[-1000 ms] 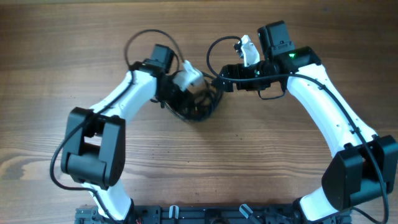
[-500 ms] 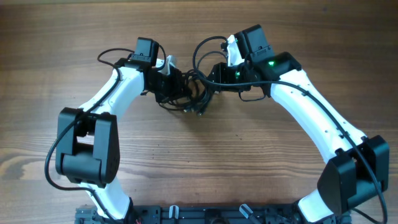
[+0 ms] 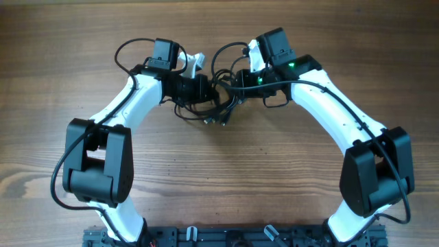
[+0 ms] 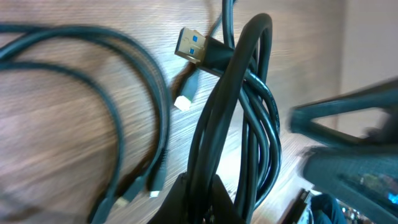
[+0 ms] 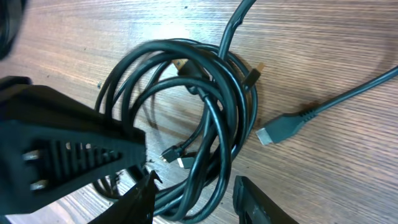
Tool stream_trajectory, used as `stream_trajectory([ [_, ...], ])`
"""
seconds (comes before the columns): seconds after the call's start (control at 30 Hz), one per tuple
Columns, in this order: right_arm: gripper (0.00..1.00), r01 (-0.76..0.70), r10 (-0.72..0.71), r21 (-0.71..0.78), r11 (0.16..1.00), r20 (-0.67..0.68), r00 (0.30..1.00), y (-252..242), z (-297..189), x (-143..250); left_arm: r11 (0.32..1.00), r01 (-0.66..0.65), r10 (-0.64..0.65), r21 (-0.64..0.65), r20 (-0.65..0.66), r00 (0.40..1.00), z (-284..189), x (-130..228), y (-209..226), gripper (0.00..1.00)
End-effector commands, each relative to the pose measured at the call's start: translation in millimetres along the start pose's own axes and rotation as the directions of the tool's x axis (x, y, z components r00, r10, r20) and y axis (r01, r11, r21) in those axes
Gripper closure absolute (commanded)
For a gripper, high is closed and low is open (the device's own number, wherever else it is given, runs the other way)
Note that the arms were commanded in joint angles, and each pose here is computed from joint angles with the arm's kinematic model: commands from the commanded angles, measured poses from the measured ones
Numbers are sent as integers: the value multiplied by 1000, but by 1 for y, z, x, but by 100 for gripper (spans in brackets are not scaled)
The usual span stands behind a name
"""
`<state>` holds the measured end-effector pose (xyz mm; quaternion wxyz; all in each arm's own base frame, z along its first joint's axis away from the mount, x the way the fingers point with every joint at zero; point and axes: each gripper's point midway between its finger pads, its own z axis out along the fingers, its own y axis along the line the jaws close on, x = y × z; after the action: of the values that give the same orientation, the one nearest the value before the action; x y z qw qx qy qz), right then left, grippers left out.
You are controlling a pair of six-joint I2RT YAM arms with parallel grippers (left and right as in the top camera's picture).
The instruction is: Untangle cables
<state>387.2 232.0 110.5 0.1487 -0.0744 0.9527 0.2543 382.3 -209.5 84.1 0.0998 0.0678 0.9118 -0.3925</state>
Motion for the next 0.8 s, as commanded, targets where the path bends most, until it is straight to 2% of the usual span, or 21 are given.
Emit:
stream_trajectory([
  [0.0, 57, 20, -20, 14, 1000, 12, 1000, -3, 3, -6, 989, -81, 80, 124, 19, 997, -4, -8, -28, 96],
  [0.1, 59, 21, -21, 32, 999, 19, 1000, -6, 3, -7, 987, -68, 66, 143, 22, 998, -5, -9, -31, 96],
  [0.2, 68, 15, -18, 75, 997, 33, 999, -14, 2, -10, 984, -66, 65, 165, 16, 998, -5, -8, -35, 96],
  [0.33, 85, 10, -15, 99, 995, 41, 999, -18, 2, -11, 984, -63, 62, 167, 15, 998, -5, -8, -35, 96],
  [0.37, 93, 11, -15, 99, 995, 41, 999, -18, 2, -11, 984, -62, 61, 167, 14, 998, -5, -8, -35, 96],
  [0.4, 96, 10, -15, 99, 995, 41, 999, -18, 2, -11, 984, -60, 59, 166, 11, 998, -5, -7, -35, 96],
  [0.53, 96, -2, -4, 99, 995, 55, 998, -22, -5, -16, 988, -54, 53, 146, 12, 999, -5, -7, -32, 96],
  [0.6, 96, -21, 16, 76, 997, 65, 998, -24, -19, -18, 994, -8, 6, 110, 16, 1000, -4, -9, -25, 96],
  [0.67, 96, -27, 27, 3, 1000, 81, 996, -20, -44, -22, 997, 62, -63, 42, 34, 997, -3, -13, -13, 96],
  [0.77, 96, 87, -72, -167, 982, 95, 993, 5, -77, -19, 997, 79, -80, 25, 41, 996, -3, -14, -10, 96],
])
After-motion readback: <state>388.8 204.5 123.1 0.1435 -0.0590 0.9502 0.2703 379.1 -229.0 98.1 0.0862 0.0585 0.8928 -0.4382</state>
